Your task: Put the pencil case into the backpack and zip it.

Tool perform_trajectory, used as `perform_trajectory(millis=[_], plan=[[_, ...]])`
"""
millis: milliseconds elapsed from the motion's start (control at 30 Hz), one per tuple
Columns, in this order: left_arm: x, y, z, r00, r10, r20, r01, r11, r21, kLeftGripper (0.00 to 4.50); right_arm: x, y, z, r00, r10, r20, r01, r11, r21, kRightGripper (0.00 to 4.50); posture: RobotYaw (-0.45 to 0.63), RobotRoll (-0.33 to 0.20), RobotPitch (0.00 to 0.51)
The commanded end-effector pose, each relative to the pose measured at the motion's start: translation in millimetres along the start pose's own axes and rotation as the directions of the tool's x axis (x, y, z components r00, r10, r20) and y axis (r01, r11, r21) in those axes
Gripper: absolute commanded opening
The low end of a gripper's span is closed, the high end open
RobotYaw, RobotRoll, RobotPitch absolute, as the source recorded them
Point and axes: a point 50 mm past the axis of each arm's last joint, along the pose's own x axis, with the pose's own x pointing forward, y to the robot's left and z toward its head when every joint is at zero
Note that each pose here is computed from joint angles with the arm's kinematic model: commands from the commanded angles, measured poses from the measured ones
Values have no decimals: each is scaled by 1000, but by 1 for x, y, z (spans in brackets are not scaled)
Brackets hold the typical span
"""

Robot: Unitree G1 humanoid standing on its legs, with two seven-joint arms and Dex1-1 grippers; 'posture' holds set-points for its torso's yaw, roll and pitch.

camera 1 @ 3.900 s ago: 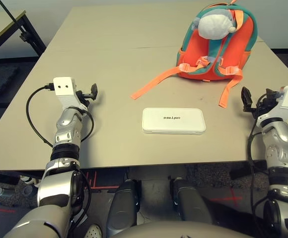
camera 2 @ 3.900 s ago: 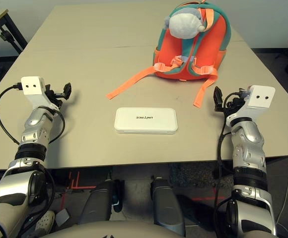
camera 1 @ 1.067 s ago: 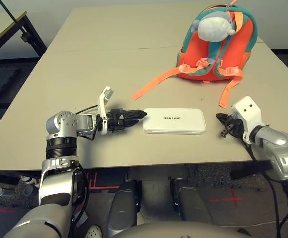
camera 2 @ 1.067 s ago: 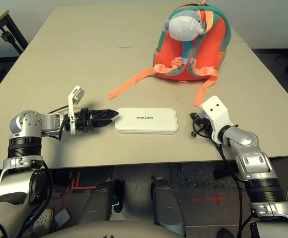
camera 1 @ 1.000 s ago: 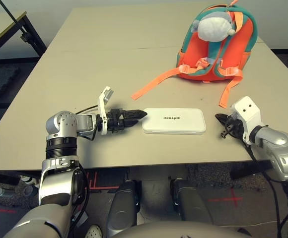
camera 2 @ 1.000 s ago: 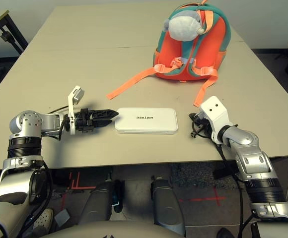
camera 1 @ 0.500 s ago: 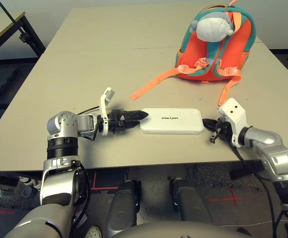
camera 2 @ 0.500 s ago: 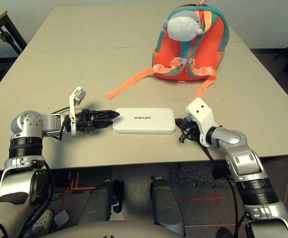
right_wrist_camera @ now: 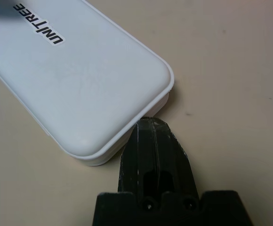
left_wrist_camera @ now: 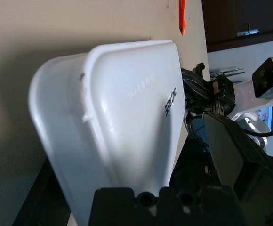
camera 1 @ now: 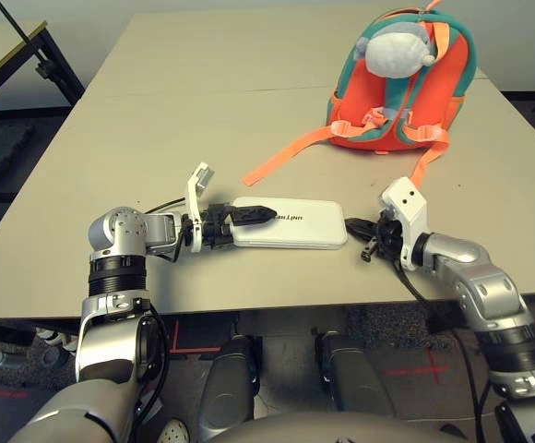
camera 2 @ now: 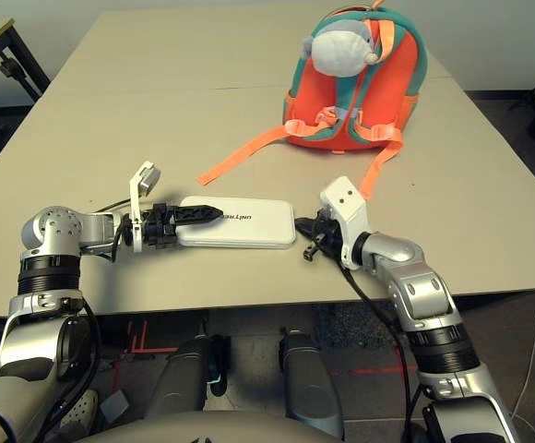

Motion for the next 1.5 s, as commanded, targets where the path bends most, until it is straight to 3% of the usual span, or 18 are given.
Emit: perform_trajectory(millis=[33, 200, 300, 567, 833, 967, 1000, 1233, 1500], plan=[[1, 9, -3, 999, 48, 10, -47, 999, -25, 3904, 3, 3, 4, 1000, 15, 16, -15, 1000, -16, 0, -123, 0, 142], [0, 8, 2, 998, 45, 47, -45, 999, -14, 2079, 3, 0, 3, 1000, 5, 11, -5, 1000, -23, 0, -121, 0, 142], [0, 6, 7, 997, 35, 72, -35, 999, 0, 1470, 3, 0, 2, 1000, 3, 7, -3, 1000, -27, 0, -118, 0, 142], [-8, -6, 32, 969, 17, 246, -46, 993, 112, 1445, 3, -7, -1, 999, -38, 0, 38, 998, -56, 0, -115, 0, 142], [-30, -30, 79, 829, 4, 559, -160, 960, 231, 1327, 4, -19, 3, 986, -160, 48, 162, 986, -28, 2831, -108, 0, 142], [-42, -42, 96, 744, -6, 669, -230, 936, 265, 1327, 4, -30, 18, 948, -276, 158, 252, 955, 157, 4327, -107, 0, 144], [-44, -44, 100, 723, -1, 691, -253, 930, 266, 1326, 3, -33, 24, 935, -299, 189, 259, 943, 211, 4500, -108, 0, 144], [-53, -44, 113, 598, 27, 801, -370, 896, 246, 1326, -9, -52, 53, 830, -454, 325, 286, 846, 450, 4500, -116, 0, 144], [-50, -38, 115, 557, 61, 828, -410, 887, 210, 1326, -22, -72, 78, 724, -579, 374, 386, 790, 476, 4500, -123, 0, 138]])
